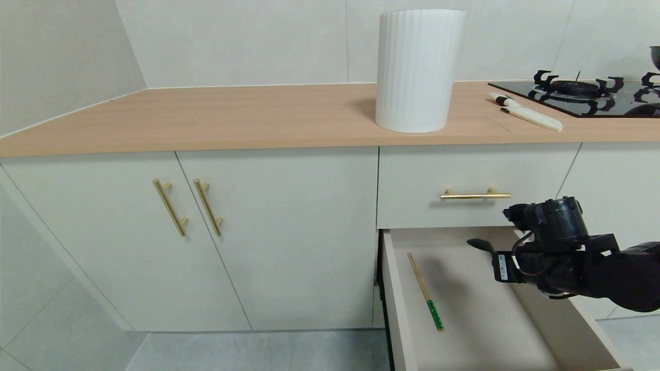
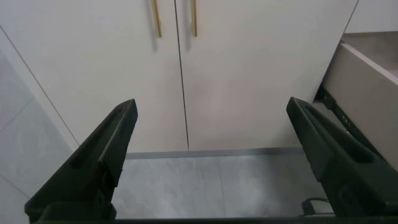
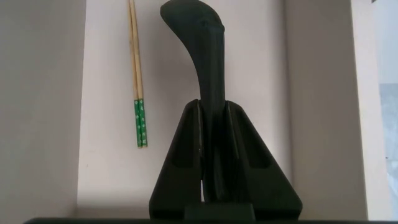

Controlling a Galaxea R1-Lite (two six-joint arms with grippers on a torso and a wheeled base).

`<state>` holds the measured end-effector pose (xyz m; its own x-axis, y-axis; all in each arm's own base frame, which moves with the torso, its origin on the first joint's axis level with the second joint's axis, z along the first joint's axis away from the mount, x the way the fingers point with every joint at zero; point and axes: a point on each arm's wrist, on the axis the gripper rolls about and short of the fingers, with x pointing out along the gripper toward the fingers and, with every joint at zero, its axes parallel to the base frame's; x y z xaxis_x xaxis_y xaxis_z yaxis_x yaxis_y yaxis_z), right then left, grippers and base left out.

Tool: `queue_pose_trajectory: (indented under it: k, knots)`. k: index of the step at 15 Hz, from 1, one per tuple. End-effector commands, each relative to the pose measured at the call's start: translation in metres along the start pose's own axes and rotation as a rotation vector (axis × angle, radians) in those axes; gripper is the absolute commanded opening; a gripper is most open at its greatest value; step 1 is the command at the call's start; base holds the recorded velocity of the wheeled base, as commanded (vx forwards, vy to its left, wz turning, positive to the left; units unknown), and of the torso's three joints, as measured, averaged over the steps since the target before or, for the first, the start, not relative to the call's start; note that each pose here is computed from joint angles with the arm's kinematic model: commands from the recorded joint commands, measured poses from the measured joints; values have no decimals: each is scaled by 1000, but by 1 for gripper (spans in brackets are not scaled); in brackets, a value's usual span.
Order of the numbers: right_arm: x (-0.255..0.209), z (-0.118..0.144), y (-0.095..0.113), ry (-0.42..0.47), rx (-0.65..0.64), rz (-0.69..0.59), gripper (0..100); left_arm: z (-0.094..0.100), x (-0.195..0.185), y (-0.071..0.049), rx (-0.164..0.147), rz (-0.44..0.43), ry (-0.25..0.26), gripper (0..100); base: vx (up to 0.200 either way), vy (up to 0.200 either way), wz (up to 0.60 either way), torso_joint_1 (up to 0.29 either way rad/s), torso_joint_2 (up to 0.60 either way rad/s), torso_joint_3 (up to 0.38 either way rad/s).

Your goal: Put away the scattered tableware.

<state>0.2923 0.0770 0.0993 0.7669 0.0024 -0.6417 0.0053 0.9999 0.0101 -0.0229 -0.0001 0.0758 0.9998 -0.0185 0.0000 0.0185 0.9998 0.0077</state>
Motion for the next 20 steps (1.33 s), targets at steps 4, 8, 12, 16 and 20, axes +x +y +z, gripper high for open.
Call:
queue_pose_trajectory:
  k: [4,8,12,16,20]
  knots:
    - [26,-19,12,93,-44,-2,0,0,0,0,0,0,2,100,0,0,0,0,0,0]
    - [64,-36,19,130,-53,-10,0,0,0,0,0,0,2,100,0,0,0,0,0,0]
    - [98,-59,21,124,-61,-64,0,0,0,0,0,0,2,100,0,0,0,0,0,0]
    - [116,-74,24,137,-75,-96,0,0,0,0,0,0,2,100,0,0,0,0,0,0]
    - [118,-74,24,137,-72,-97,0,0,0,0,0,0,2,100,0,0,0,0,0,0]
